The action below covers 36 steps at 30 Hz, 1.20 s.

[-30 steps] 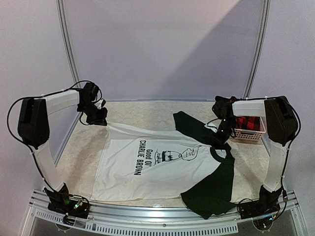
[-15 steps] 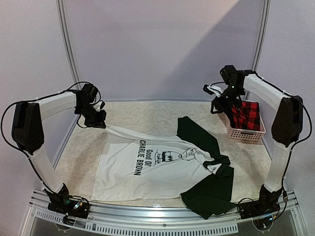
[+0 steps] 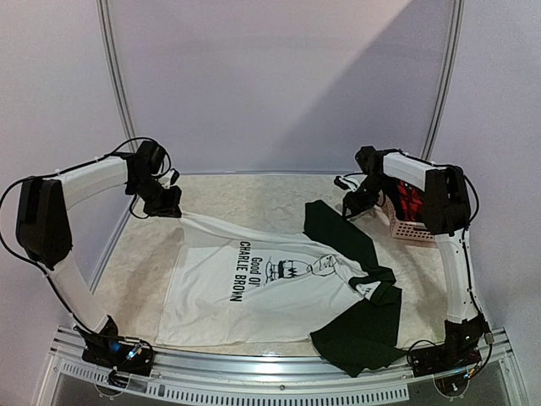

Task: Fold and stack the mixed laundry pile
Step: Adjust the flattened T-shirt at the center of the board.

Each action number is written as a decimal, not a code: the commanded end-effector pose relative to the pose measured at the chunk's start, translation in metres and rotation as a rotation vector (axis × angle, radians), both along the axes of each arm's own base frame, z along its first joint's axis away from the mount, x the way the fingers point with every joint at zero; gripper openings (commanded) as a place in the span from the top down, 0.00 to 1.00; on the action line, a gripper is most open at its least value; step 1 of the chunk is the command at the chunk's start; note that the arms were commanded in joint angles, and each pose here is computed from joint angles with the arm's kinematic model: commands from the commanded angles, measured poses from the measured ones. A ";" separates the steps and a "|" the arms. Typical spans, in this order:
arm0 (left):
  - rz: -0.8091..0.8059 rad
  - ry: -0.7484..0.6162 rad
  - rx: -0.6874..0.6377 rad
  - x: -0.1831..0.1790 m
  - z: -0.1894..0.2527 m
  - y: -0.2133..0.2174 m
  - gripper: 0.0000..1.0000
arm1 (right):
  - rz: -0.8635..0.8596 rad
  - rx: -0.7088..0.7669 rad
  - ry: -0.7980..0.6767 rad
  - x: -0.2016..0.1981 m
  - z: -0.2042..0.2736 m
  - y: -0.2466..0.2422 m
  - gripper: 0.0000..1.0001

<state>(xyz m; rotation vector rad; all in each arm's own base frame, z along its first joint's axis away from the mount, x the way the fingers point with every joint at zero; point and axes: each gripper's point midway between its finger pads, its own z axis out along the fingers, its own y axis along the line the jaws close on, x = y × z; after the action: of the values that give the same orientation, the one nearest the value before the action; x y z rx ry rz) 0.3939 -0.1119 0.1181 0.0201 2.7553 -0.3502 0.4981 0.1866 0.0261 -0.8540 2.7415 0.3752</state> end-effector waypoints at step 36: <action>-0.025 0.010 -0.054 -0.005 -0.016 -0.011 1.00 | 0.471 0.006 -0.386 -0.178 0.174 0.125 0.63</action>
<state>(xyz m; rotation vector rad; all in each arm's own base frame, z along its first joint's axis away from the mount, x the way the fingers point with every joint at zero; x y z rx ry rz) 0.3871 -0.1207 0.1045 0.0220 2.7644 -0.4296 0.2848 0.3160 0.1131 -1.6658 2.2603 0.1045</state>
